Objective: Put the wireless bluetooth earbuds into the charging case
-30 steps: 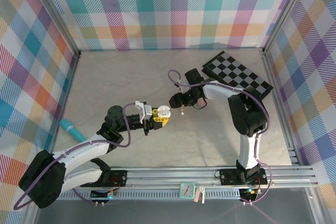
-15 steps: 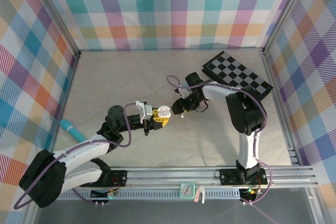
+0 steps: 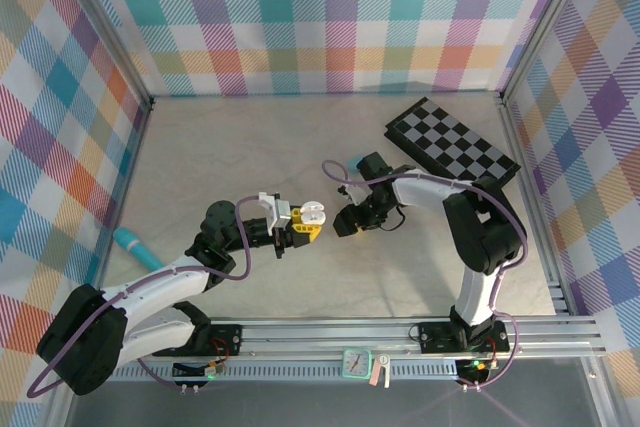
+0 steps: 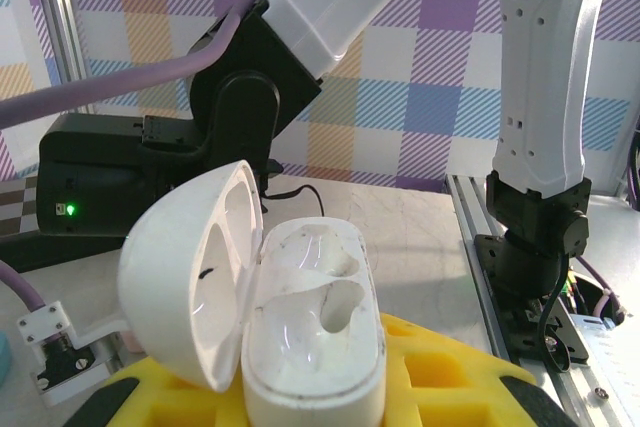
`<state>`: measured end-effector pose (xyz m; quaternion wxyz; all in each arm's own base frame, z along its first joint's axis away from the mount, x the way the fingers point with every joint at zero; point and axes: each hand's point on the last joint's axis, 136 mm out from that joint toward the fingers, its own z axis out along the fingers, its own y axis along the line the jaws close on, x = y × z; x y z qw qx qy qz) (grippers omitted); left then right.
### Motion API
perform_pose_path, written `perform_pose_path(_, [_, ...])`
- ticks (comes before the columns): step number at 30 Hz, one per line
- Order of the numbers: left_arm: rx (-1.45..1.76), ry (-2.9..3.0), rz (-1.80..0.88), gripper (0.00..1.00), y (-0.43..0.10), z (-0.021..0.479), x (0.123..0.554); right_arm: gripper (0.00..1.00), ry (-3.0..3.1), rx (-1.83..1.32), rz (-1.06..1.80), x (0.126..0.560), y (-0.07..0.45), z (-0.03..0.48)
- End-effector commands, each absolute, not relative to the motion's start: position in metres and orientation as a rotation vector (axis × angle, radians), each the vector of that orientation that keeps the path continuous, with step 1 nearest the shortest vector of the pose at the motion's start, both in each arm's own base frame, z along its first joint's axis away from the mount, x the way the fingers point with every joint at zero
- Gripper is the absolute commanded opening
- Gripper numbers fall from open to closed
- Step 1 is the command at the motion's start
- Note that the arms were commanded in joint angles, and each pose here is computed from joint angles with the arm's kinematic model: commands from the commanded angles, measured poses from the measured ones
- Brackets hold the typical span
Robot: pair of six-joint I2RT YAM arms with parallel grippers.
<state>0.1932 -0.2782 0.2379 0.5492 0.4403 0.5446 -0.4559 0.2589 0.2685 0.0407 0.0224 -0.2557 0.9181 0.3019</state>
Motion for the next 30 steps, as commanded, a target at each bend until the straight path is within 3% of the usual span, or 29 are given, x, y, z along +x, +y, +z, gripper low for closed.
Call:
perform_pose_path(1, [1.049,1.229,-1.077,0.09,-0.277,0.250,0.193,0.60,2.817,-0.764,0.878,0.265,0.266,0.059])
perform_pose_path(10, [1.067,1.238,-1.059,0.10,-0.274,0.247,0.188,0.59,2.905,-0.923,0.733,0.279,0.263,0.058])
perform_pose_path(30, [1.083,1.247,-1.061,0.10,-0.277,0.243,0.190,0.42,2.954,-1.049,0.862,0.264,0.270,0.020])
